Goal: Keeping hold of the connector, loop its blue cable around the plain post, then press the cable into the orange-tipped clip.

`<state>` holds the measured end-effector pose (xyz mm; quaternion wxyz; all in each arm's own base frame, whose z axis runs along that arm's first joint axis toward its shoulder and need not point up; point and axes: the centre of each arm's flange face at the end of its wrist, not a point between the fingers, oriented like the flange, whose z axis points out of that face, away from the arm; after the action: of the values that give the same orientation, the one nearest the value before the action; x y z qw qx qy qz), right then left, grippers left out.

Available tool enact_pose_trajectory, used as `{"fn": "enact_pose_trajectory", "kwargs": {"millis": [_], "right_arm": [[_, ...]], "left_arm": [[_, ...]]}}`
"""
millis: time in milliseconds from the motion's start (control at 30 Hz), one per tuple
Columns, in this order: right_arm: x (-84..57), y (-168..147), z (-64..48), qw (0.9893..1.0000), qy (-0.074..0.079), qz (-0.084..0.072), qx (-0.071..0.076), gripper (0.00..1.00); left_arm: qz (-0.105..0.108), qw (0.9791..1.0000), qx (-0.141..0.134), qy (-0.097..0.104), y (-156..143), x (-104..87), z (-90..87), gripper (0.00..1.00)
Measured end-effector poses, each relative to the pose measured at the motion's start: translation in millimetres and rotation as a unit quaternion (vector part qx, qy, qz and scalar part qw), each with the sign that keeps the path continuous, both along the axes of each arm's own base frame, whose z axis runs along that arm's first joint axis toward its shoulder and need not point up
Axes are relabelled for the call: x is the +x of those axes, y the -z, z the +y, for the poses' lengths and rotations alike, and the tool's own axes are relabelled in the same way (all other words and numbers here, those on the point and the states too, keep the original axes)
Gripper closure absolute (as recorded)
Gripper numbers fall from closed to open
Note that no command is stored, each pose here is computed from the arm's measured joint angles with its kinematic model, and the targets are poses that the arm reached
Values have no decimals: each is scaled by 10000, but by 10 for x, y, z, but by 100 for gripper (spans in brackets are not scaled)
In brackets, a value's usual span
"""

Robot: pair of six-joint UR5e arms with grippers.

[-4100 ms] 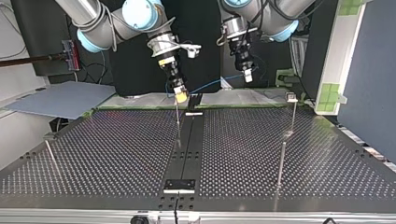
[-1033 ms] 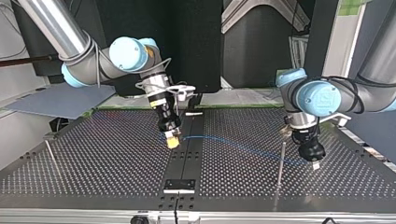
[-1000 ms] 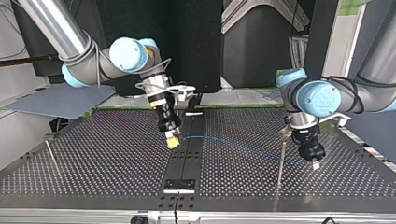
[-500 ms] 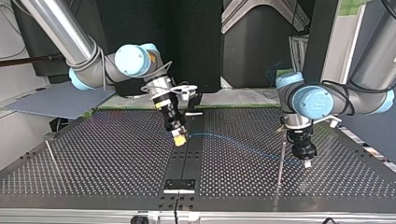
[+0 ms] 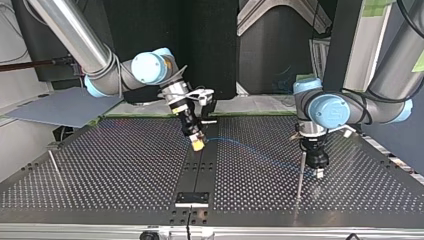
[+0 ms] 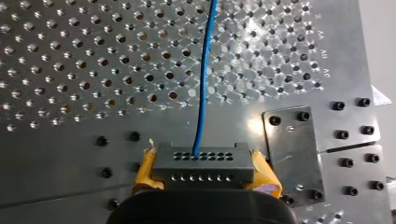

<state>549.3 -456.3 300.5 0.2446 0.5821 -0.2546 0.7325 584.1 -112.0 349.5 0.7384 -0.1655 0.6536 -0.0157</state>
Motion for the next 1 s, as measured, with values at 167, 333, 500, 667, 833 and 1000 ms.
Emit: {"fn": "enact_pose_trajectory", "kwargs": {"millis": [167,333,500,667,833,1000], "right_arm": [[28,213,-22,9999,3,97,125,100],[49,515,-59,9993,15,231,303,100],[49,825,-109,9982,45,348,484,100],[59,1120,-121,9967,48,475,656,100],[76,1332,-106,9953,77,578,769,100],[76,1443,-70,9945,109,647,822,100]], "left_arm": [[142,9999,-18,-77,38,-25,22,13],[235,9997,-70,-37,57,-40,28,0],[239,9996,-158,-21,65,-41,33,0],[228,9996,-187,26,66,-34,36,0],[283,9994,-203,53,132,-10,47,0],[446,9987,-211,105,314,45,45,0]]}}
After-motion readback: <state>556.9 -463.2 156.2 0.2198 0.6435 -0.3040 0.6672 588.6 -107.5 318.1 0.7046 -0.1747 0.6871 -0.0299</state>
